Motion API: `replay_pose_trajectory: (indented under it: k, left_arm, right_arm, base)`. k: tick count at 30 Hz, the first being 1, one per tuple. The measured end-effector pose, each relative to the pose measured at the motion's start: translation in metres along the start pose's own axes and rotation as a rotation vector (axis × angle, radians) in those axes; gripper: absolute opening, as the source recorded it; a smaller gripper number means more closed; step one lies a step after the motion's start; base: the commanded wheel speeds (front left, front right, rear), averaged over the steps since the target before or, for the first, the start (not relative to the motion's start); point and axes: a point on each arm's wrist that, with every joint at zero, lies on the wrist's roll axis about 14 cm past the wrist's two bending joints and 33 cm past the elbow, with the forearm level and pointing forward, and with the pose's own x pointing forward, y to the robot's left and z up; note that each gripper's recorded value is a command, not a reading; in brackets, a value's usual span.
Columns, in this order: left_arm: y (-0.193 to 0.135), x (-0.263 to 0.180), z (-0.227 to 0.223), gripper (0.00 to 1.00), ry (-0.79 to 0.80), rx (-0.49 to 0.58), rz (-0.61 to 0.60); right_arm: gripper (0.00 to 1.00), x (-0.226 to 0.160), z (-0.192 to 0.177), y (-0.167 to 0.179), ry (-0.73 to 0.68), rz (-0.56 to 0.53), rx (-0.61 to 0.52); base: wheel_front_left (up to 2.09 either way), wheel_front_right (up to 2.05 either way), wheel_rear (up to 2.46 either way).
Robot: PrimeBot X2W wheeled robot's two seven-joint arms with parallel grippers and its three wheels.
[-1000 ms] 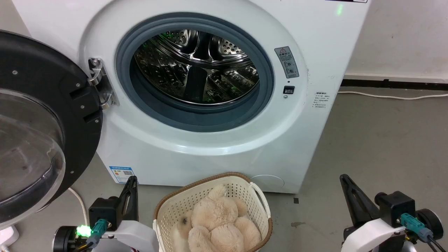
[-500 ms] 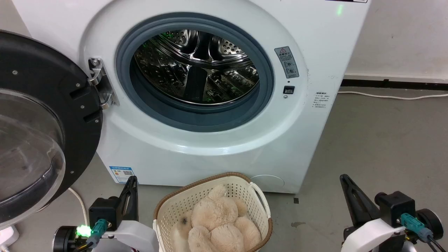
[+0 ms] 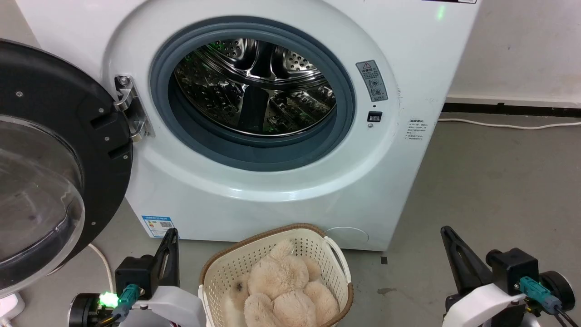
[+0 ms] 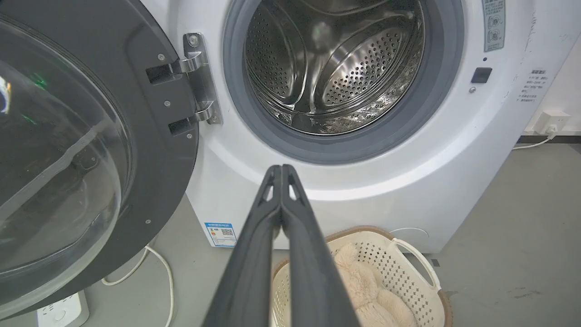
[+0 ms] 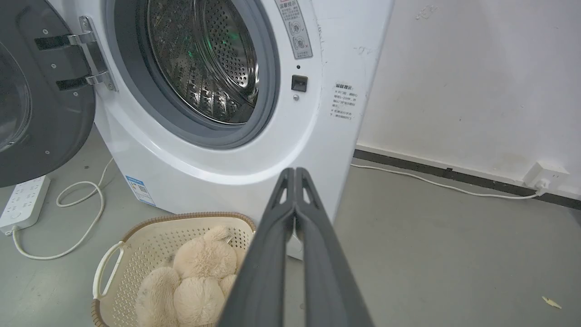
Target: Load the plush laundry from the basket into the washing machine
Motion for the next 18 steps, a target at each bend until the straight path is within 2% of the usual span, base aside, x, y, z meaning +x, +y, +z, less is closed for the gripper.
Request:
replay_pose_trajectory:
  k: [1,2,18]
  left_arm:
    - [0.0,0.0,0.0,0.0,0.0,0.0,0.0]
    - [0.0,0.0,0.0,1.0,0.001,0.0,0.001]
    - [-0.009,0.003,-0.013,1.0,0.028,-0.011,-0.029]
  right_arm:
    - [0.0,0.0,0.0,0.0,0.0,0.0,0.0]
    - [1.0,0.0,0.0,0.0,0.0,0.001,0.001]
    - [1.0,0.001,-0.007,-0.005,0.011,-0.014,0.015]
  base:
    - [0.0,0.0,0.0]
    - [0.0,0.0,0.0]
    - [0.0,0.0,0.0]
